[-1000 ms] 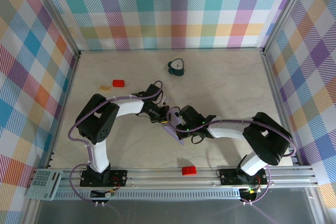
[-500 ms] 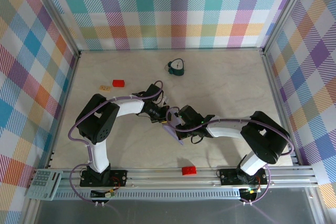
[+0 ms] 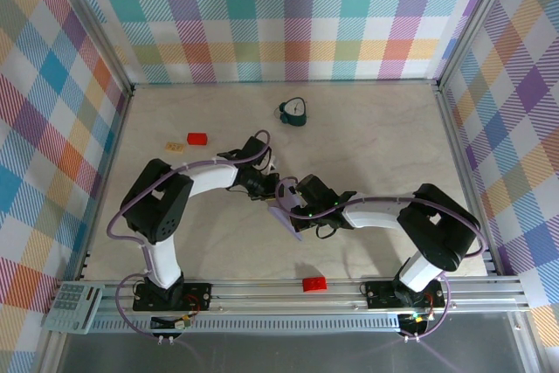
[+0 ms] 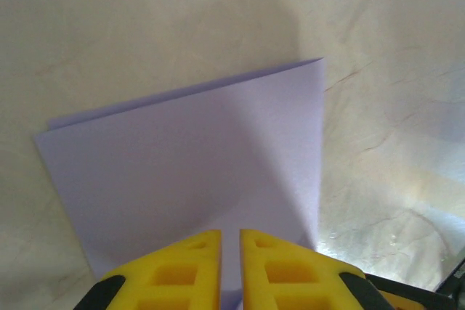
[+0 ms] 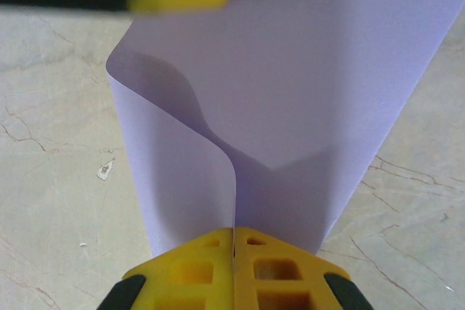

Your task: Fold a paper plane with a square sheet of paper (fold left side to right side)

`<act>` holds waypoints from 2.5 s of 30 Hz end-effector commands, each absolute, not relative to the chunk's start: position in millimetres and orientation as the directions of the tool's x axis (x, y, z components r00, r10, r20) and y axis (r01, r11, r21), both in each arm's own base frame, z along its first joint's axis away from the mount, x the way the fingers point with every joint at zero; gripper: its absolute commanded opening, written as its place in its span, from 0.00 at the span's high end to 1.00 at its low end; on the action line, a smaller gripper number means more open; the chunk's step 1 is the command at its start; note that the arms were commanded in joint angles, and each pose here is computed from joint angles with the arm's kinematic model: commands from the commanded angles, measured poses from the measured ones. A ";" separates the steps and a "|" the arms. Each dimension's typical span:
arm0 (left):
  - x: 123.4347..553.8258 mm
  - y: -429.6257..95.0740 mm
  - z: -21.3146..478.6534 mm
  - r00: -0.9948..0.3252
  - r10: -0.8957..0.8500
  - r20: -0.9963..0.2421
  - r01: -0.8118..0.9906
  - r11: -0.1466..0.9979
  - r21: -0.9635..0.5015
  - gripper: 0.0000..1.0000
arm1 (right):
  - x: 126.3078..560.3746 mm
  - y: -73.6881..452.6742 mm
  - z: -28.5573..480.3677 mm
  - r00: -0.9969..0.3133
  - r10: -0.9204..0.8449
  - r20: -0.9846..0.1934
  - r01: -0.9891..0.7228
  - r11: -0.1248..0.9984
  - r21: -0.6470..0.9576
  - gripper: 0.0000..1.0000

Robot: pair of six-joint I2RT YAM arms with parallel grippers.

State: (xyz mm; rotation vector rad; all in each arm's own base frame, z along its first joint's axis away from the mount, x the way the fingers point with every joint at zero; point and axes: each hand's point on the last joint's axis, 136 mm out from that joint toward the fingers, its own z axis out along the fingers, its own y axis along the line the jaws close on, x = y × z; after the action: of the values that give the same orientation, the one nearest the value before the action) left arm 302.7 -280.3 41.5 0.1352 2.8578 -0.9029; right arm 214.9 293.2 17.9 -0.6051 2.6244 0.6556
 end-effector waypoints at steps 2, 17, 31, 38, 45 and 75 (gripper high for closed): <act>313.1 -268.7 86.0 -0.948 0.002 -0.318 0.198 0.785 -0.586 0.85 | 198.3 273.2 -9.7 -0.880 -0.327 -0.344 -0.440 0.833 0.335 1.00; 239.7 -286.1 83.1 -0.956 -0.012 -0.294 0.238 0.555 -0.797 0.82 | 194.9 272.5 -14.9 -0.886 -0.328 -0.327 -0.435 0.833 0.343 1.00; 234.9 -299.6 44.0 -0.972 0.028 -0.232 0.199 0.622 -0.757 0.86 | 195.6 272.3 -15.2 -0.886 -0.335 -0.320 -0.436 0.836 0.333 1.00; 232.0 -293.8 34.3 -0.975 0.035 -0.219 0.187 0.659 -0.729 0.87 | 195.7 271.6 -16.4 -0.887 -0.335 -0.318 -0.435 0.838 0.329 1.00; 228.0 -287.8 26.5 -0.978 0.039 -0.204 0.175 0.684 -0.708 0.88 | 196.0 270.4 -17.1 -0.887 -0.338 -0.316 -0.435 0.841 0.322 1.00; 237.0 -300.1 54.2 -0.970 0.030 -0.241 0.205 0.635 -0.745 0.89 | 196.3 270.5 -16.5 -0.885 -0.343 -0.315 -0.439 0.841 0.317 0.99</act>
State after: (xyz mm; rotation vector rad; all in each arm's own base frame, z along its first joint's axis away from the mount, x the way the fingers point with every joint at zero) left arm 236.8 -291.2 46.3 0.1655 2.6571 -1.2104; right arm 216.0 298.0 16.9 -0.5795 2.6202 0.7024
